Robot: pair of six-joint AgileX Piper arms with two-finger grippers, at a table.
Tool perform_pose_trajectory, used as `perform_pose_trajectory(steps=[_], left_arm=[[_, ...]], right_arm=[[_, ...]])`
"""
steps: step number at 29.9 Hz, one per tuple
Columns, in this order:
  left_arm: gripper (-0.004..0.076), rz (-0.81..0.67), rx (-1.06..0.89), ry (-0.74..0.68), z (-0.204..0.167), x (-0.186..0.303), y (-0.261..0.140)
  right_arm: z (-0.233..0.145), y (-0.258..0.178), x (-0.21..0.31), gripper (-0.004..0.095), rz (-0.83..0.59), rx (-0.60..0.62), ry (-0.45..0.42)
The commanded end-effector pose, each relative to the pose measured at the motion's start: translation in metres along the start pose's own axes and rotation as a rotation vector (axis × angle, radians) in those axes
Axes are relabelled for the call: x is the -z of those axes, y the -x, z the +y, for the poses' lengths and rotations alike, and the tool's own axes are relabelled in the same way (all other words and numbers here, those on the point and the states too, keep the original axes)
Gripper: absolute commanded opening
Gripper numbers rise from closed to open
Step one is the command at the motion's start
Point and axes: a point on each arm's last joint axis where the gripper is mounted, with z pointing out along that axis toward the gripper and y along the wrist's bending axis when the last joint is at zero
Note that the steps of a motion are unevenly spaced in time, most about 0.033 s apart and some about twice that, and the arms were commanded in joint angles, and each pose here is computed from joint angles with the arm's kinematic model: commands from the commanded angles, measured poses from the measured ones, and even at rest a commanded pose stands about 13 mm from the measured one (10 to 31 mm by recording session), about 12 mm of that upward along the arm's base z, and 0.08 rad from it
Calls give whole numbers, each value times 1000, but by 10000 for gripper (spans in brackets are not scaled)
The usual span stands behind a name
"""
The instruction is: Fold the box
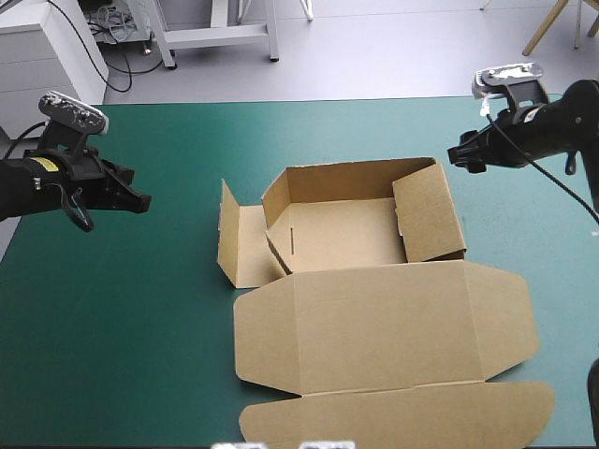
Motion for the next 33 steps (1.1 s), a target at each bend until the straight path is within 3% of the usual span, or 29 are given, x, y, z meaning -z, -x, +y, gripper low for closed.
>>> perform_pose_trajectory(steps=[1,5,14,23,33], left_arm=[[-10,-95,0,13,-3,16,8],[-10,-85,0,9,-4,15,6],[-10,-88,2,8,-3,14,7],[-10,-72,10,-8,-5,12,4],[-10,-72,10,-8,-5,12,4]], right_arm=[[5,0,44,644,-128,16,-62],[5,-3,42,644,-117,2,-57],[1,-30,-16,644,80,-40,4],[-1,-31,-80,644,179,-62,140],[-12,-41,-148,644,309,-105,169]])
